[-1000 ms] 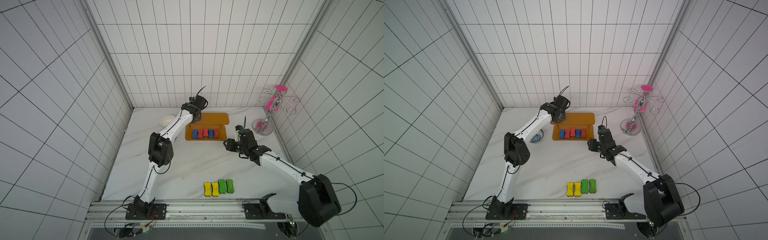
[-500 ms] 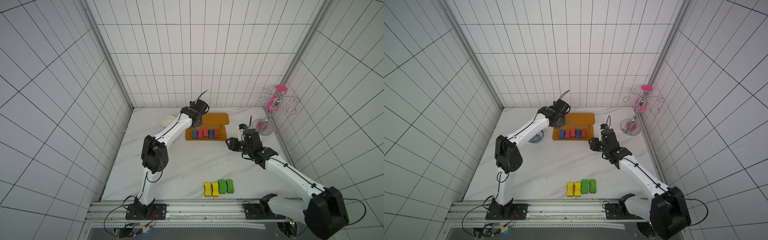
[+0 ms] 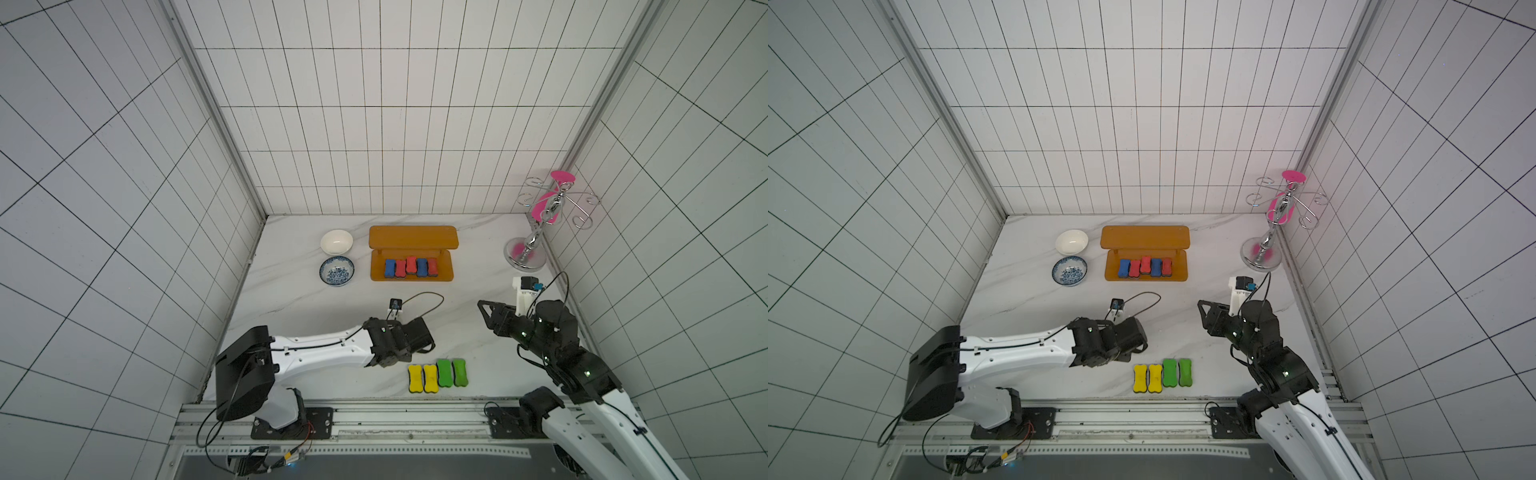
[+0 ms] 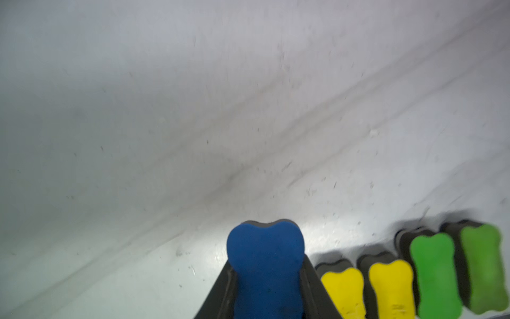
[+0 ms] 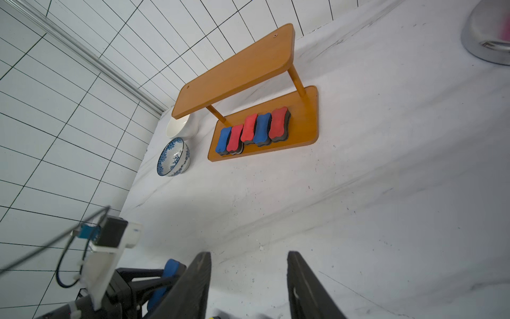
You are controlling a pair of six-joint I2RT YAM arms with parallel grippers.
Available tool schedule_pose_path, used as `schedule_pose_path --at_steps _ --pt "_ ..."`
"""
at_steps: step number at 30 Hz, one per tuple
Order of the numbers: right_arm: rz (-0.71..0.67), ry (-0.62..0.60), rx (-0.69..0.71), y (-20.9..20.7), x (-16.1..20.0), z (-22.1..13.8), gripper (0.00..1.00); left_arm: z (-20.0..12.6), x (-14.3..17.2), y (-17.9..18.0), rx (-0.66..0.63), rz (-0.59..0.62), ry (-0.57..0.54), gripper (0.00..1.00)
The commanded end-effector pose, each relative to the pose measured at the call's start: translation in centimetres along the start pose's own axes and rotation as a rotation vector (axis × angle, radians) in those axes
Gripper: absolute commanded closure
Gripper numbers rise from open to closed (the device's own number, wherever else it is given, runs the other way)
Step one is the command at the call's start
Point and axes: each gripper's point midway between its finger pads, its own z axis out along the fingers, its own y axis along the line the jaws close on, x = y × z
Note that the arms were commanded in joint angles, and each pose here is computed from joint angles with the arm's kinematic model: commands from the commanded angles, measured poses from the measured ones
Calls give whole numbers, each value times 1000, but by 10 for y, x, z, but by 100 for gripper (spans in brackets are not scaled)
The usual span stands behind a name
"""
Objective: Remove the whiteboard erasers from the shelf
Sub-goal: Place the whiteboard eraser at the center of the board.
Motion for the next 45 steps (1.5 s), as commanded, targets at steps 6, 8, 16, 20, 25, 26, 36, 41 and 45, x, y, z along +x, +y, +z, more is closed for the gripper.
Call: schedule_pose_path --at_steps 6,8,16,20,25,26,36,41,45 --pt "4 39 64 -14 15 -14 52 7 44 -31 67 -89 87 83" --pt "4 41 65 -14 15 -16 52 9 52 -31 59 -89 111 83" --pt "10 23 66 -20 23 -26 52 17 60 -30 44 -104 129 78" --pt "8 21 72 -22 23 -28 51 24 61 -28 10 -95 145 75" --pt "10 25 72 -22 25 -27 51 30 61 -25 4 -101 157 73" --pt "12 26 72 -23 26 -26 51 31 61 -24 2 -102 157 71" --pt "21 35 68 -23 28 -22 52 26 58 -22 1 -95 139 56" --pt "25 37 68 -23 29 -21 51 22 57 -22 3 -91 129 53" --pt "25 37 65 -23 28 -20 51 12 48 -18 0 -101 86 50"
